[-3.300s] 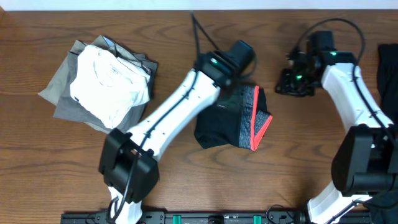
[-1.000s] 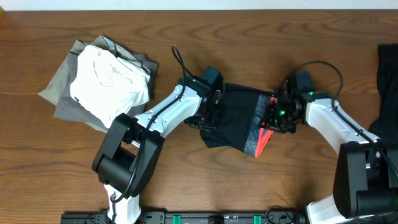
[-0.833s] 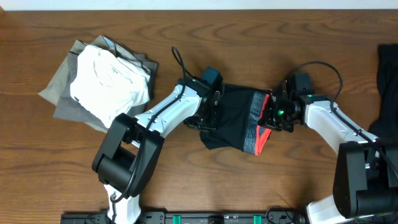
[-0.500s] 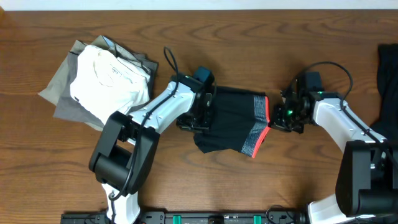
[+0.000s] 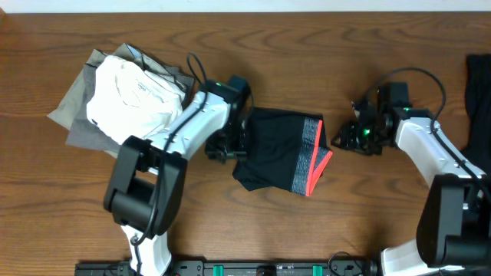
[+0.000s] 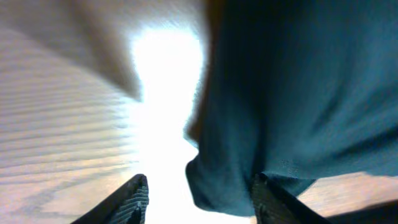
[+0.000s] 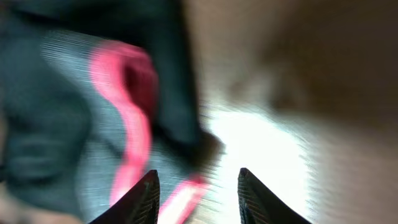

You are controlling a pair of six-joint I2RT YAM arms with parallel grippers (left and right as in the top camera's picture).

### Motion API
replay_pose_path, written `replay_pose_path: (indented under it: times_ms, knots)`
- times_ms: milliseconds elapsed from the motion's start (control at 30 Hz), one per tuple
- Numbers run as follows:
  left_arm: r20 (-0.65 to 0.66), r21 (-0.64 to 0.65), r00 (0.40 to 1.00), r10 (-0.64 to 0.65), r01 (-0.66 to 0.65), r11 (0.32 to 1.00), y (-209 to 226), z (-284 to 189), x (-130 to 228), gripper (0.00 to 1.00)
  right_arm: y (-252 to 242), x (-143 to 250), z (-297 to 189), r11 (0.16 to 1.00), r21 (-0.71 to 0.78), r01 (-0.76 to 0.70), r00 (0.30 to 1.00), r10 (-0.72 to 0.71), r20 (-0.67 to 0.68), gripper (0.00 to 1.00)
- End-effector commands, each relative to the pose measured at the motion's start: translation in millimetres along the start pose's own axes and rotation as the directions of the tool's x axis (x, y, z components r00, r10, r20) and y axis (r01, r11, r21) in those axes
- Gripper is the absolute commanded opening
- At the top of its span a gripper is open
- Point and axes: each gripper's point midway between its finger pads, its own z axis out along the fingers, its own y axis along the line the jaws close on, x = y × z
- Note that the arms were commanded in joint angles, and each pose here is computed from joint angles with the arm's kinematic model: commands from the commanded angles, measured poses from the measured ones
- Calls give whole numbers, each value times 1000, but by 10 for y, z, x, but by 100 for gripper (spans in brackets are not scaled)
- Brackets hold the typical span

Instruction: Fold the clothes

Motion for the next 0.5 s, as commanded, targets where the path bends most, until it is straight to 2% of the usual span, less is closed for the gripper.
replay_pose_path:
  times_ms: [0,100,233,400,467]
  knots:
    - [97,25,995,-25,22,999,70,-328,-113,59,598,-88,-221,956,-247,158,987,-146,66,34]
    - [153,49,987,-53,46,998,156,-470,-199,67,772,-13,-165,941,-275,198,980,-192,51,20]
    - [226,86,971,-73,55,995,207,-538,-399,80,686,81,80,977,-120,174,984,-176,-4,6]
    - [262,200,964,-50,-3,980,-20,-483,-579,88,485,156,355,994,67,84,995,-81,-52,1]
    - [256,200,965,-49,-3,980,-23,-436,-601,88,356,203,431,991,130,22,997,-12,-73,1]
